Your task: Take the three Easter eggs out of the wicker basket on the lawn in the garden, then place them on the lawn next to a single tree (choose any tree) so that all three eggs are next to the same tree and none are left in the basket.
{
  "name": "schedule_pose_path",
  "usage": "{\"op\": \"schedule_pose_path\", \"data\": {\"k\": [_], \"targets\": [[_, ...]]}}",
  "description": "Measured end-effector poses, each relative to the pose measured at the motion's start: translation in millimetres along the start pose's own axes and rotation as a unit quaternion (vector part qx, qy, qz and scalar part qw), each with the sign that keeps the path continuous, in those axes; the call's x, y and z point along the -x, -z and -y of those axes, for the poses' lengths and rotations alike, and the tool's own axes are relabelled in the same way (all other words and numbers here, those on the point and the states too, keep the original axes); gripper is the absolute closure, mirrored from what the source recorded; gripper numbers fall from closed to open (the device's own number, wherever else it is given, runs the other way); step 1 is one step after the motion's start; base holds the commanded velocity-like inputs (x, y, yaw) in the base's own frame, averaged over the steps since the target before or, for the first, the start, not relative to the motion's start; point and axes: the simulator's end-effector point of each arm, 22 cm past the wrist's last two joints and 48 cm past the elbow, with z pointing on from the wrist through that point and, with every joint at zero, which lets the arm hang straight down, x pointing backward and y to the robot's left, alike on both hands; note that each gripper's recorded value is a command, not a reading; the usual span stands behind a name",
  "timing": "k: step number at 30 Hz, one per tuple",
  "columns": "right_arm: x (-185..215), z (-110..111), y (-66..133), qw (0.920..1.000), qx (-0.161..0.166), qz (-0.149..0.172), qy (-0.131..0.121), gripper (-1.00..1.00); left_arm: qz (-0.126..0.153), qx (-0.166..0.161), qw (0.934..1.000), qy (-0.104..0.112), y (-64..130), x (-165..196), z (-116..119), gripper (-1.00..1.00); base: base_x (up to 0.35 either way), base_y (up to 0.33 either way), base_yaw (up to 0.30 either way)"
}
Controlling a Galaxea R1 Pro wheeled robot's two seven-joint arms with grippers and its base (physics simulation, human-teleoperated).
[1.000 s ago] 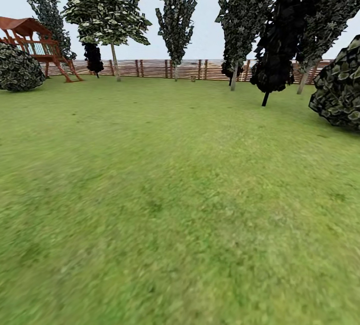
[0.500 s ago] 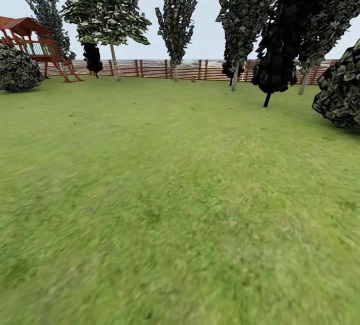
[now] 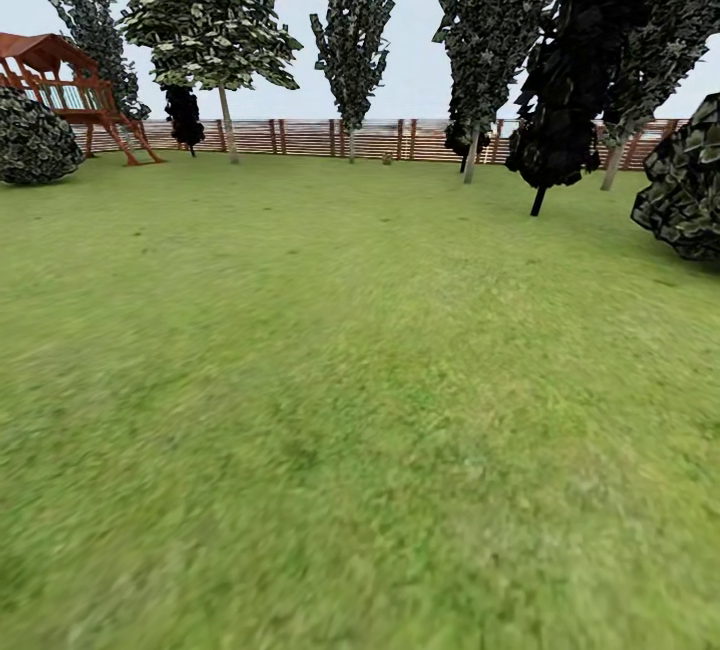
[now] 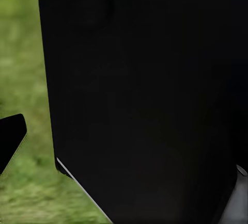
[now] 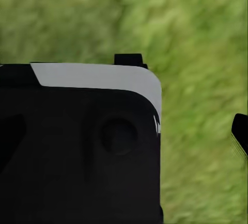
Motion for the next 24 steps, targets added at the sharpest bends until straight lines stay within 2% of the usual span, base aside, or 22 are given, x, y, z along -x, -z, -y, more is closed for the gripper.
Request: {"op": "schedule_pose_path", "data": {"k": [24], "targets": [[0.0,0.0,0.0,1.0,0.0,0.0,0.0,-1.0,0.0,0.001,1.0,0.0,0.0,0.0,-0.6,-1.0,0.332,0.0,0.0]]}}
